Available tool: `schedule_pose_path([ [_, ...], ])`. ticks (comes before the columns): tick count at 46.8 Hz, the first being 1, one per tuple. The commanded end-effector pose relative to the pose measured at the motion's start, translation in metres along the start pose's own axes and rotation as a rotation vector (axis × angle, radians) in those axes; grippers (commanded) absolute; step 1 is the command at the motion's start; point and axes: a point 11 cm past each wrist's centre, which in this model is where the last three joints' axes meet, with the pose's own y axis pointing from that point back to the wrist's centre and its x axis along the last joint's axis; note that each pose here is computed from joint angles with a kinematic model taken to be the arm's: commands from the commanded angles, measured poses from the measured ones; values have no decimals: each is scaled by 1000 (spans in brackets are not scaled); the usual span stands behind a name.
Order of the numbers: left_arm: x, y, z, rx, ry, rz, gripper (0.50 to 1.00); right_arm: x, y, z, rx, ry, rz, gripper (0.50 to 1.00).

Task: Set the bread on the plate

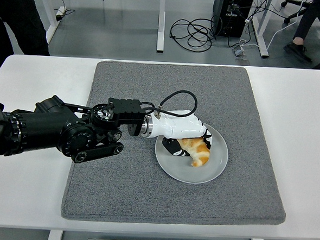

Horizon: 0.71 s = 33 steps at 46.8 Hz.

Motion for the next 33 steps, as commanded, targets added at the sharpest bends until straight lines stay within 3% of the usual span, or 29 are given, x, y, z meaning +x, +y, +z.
schedule_pose_path([
  [1, 2, 0, 1, -3, 7, -3, 723, 0, 0, 0, 0, 0, -1, 1000],
  [4, 2, -1, 3, -10, 16, -6, 997, 0, 0, 0, 0, 0, 0, 1000],
  [11, 8, -2, 8, -24, 9, -10, 998, 0, 0, 0, 0, 0, 0, 1000],
  [22, 37, -9, 39, -115, -34, 1, 998, 0, 0, 0, 0, 0, 0, 1000],
  [29, 84, -10, 64, -180, -87, 37, 998, 0, 0, 0, 0, 0, 0, 1000],
  [33, 118, 8, 48, -136, -83, 62, 996, 0, 0, 0, 0, 0, 0, 1000],
])
